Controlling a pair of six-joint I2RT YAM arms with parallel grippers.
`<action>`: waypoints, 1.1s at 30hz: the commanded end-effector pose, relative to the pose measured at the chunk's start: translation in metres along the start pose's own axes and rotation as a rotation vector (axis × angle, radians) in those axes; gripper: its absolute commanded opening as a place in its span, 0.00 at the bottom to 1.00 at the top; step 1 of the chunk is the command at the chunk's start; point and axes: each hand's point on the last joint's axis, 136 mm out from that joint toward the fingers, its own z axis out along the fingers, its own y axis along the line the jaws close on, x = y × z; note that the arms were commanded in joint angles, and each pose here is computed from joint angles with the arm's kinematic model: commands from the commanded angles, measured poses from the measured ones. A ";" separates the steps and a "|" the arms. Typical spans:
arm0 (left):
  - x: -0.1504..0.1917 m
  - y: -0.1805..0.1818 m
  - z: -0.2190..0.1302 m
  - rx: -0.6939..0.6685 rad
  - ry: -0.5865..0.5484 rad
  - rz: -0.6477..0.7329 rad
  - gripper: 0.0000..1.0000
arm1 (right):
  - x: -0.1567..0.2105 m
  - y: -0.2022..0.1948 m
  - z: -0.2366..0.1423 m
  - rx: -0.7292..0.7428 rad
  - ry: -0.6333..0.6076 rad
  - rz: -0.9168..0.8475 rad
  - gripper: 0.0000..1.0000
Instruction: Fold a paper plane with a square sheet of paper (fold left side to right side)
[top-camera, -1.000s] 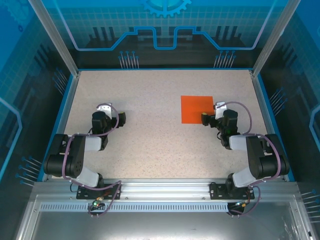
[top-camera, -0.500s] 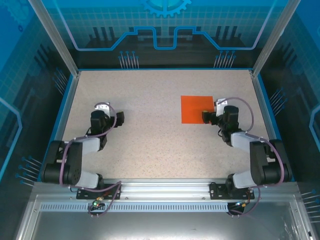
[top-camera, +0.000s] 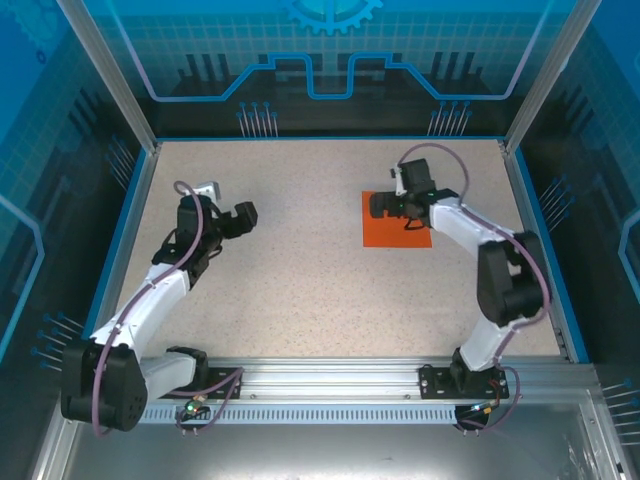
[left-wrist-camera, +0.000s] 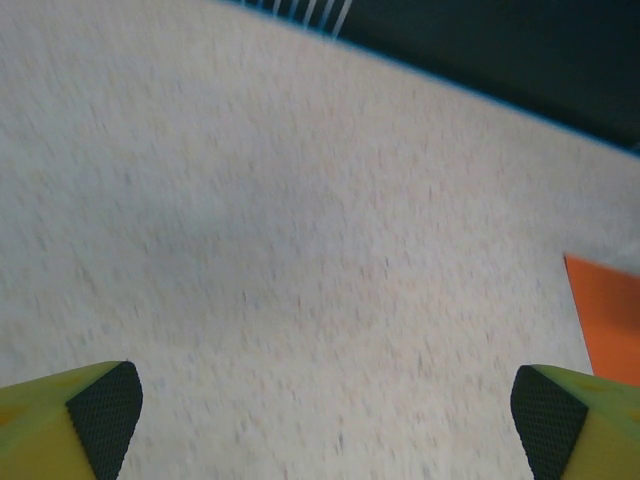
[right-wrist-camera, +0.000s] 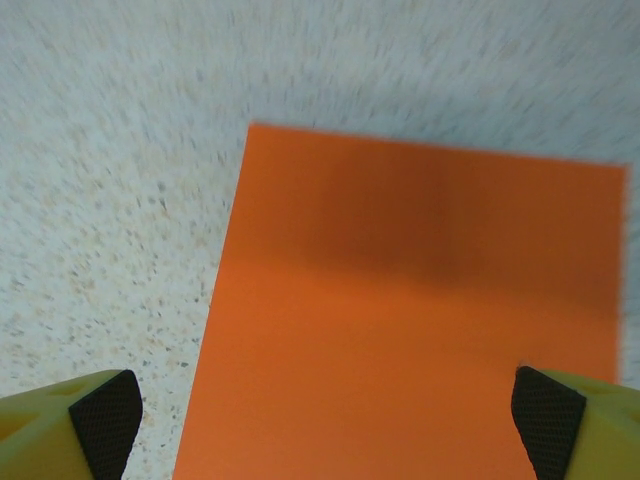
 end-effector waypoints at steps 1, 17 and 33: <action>0.030 -0.006 -0.008 0.015 0.138 -0.066 0.99 | 0.024 -0.012 0.014 0.095 0.147 0.065 0.99; 0.034 -0.010 -0.016 0.018 0.153 -0.064 0.99 | 0.073 -0.007 0.058 0.137 0.334 0.100 0.99; 0.037 -0.011 -0.009 0.010 0.192 -0.078 0.99 | 0.165 0.094 0.028 0.058 0.471 0.015 0.99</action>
